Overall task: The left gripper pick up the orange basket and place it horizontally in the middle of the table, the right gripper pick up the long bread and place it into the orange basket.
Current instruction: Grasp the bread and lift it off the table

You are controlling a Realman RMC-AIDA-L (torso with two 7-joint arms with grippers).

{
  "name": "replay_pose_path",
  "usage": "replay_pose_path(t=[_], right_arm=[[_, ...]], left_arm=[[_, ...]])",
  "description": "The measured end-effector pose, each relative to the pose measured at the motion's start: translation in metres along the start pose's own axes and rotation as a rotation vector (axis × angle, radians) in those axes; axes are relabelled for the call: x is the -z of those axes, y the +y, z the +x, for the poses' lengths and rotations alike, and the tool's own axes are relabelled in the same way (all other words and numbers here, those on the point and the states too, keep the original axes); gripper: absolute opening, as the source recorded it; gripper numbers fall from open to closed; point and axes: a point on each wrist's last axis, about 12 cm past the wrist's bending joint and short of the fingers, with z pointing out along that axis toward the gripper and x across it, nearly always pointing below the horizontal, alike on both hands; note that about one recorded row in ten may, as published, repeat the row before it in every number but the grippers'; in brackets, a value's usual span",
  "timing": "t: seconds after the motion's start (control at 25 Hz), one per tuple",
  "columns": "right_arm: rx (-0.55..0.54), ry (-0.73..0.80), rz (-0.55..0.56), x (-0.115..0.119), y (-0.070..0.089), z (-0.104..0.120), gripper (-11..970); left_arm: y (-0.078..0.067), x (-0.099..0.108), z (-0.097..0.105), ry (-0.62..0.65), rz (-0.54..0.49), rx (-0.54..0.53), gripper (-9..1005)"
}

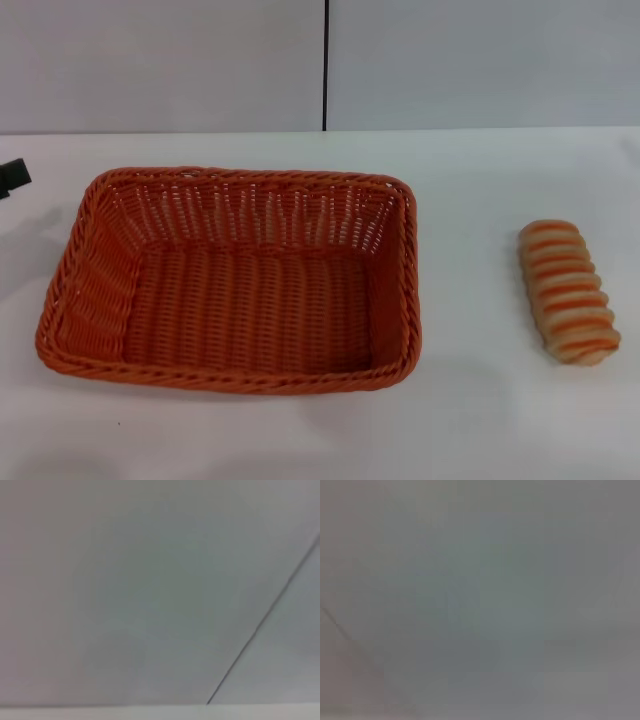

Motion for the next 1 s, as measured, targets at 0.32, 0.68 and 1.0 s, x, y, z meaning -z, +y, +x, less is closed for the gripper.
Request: replay_pose_path(t=[0.32, 0.68, 1.0], right_arm=[[-0.057, 0.437, 0.0, -0.04, 0.006, -0.004, 610], [-0.041, 0.625, -0.062, -0.095, 0.016, 0.032, 573], [0.0, 0.648, -0.032, -0.115, 0.017, 0.046, 541]], left_arm=[[0.003, -0.002, 0.031, -0.097, 0.058, -0.028, 792], [0.001, 0.0, 0.032, -0.13, 0.087, -0.039, 791], [-0.001, -0.004, 0.032, -0.136, 0.111, -0.045, 790]])
